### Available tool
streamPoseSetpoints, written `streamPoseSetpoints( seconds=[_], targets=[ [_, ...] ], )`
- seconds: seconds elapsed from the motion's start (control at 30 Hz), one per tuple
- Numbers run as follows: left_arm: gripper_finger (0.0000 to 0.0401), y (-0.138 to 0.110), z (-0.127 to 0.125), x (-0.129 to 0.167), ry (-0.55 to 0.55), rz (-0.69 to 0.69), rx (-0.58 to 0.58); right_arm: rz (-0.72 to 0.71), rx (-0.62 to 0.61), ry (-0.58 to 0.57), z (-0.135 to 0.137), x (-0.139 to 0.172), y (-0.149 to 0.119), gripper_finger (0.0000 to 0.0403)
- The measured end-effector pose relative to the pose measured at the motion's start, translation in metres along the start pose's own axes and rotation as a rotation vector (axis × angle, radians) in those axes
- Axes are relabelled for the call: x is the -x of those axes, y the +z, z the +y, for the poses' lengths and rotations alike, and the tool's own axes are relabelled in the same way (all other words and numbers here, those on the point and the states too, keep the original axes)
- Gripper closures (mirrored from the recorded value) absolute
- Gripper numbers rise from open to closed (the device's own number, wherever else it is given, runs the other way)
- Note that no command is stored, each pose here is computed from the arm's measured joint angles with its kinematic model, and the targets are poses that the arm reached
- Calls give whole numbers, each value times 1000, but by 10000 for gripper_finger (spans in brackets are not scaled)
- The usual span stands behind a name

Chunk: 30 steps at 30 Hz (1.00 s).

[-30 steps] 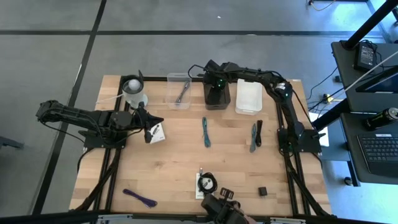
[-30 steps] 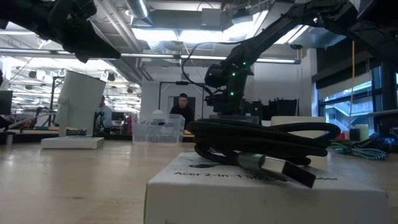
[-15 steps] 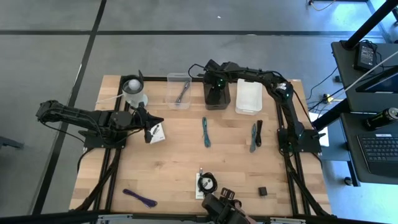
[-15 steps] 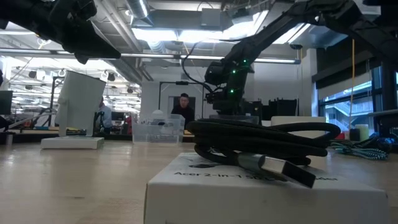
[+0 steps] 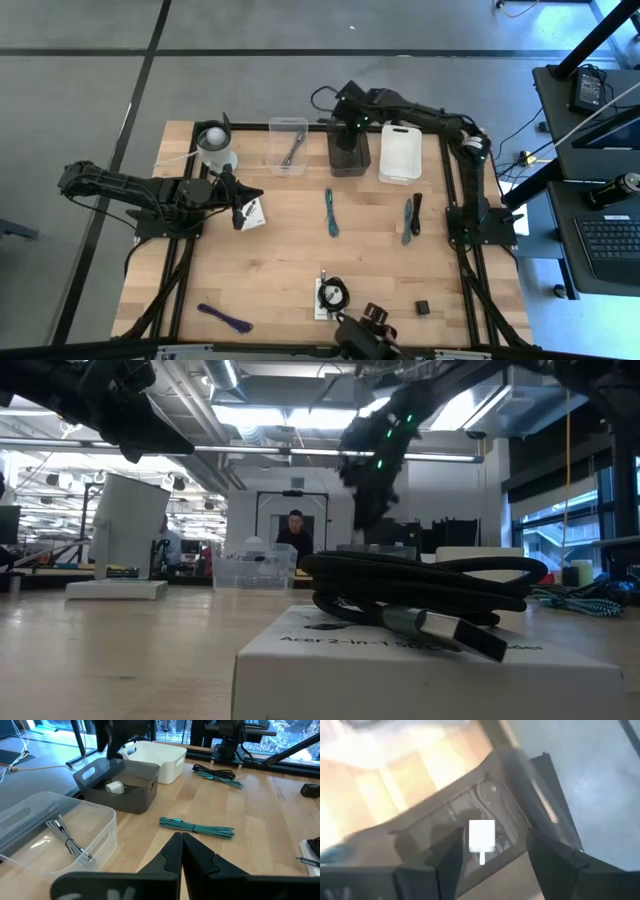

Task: Pick and place items into bin
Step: Put the bottom black charger cable into the transparent bin

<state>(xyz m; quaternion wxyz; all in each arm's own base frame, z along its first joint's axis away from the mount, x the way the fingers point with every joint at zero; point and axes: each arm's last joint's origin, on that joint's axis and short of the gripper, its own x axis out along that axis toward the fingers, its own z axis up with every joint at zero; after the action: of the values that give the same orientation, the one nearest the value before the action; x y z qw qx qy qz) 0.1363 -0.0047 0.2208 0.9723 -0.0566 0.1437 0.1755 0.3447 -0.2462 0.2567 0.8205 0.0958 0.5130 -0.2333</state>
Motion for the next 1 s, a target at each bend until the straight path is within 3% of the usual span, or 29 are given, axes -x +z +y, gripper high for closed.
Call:
streamPoseSetpoints(
  seconds=[0.2, 0.47, 0.6, 0.8, 1.0],
  targets=[
    [398, 0, 0, 0, 0, 0, 0, -102, -147, 102, 8, 67, -2, 236],
    [398, 0, 0, 0, 6, -5, 2, -132, -159, 167, 42, 128, -18, 297],
    [399, 0, 0, 0, 1, -4, 2, -136, -152, 206, 71, 134, -41, 335],
    [399, 0, -2, 0, -57, 9, 1, -221, -245, 334, 118, 123, -96, 394],
    [399, 0, -4, 0, -134, 21, -62, -193, -366, 388, 148, 113, -154, 393]
  ],
)
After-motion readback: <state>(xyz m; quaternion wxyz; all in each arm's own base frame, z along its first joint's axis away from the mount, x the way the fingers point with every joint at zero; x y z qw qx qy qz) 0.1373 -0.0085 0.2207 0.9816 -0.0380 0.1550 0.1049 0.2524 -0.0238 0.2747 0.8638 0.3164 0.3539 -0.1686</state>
